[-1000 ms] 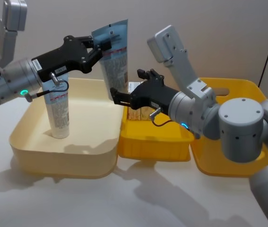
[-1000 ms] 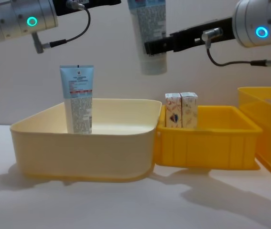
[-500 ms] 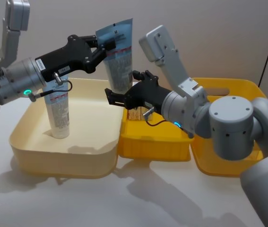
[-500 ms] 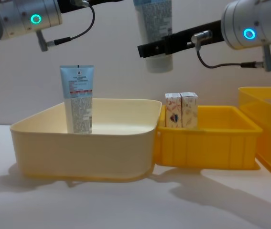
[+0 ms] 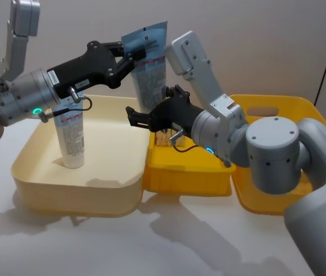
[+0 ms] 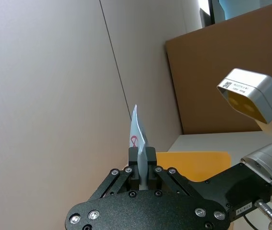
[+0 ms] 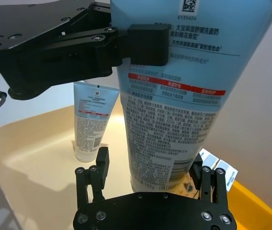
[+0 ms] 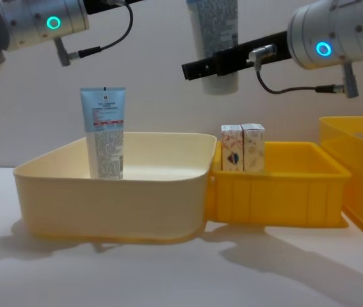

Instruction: Bimanual collaborative sorting of washing and personal care products

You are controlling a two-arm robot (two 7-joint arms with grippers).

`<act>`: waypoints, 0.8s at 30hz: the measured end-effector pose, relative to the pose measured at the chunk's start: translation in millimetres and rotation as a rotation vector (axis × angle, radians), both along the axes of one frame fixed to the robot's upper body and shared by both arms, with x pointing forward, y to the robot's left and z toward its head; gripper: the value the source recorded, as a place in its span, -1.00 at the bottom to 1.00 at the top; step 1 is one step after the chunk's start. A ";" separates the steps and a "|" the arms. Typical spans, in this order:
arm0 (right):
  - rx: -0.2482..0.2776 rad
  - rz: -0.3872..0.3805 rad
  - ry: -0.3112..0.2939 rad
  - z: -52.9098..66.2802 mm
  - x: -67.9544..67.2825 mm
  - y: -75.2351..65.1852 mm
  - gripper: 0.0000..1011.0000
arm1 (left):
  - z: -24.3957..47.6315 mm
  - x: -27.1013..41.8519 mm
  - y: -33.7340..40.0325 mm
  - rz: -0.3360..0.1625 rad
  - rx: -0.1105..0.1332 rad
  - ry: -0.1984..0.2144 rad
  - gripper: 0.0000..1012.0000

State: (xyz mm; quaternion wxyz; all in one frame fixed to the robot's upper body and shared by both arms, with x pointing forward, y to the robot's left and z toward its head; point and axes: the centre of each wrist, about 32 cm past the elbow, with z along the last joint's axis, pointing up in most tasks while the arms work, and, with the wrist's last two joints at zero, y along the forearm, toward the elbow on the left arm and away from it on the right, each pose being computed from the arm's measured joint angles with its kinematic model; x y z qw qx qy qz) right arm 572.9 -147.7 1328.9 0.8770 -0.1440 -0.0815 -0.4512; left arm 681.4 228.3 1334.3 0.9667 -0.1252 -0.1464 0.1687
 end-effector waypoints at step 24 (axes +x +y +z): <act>0.026 -0.019 -0.028 1.3 6.8 16.0 0.98 | 1.4 -3.6 0.3 -0.007 0.000 -0.004 -0.83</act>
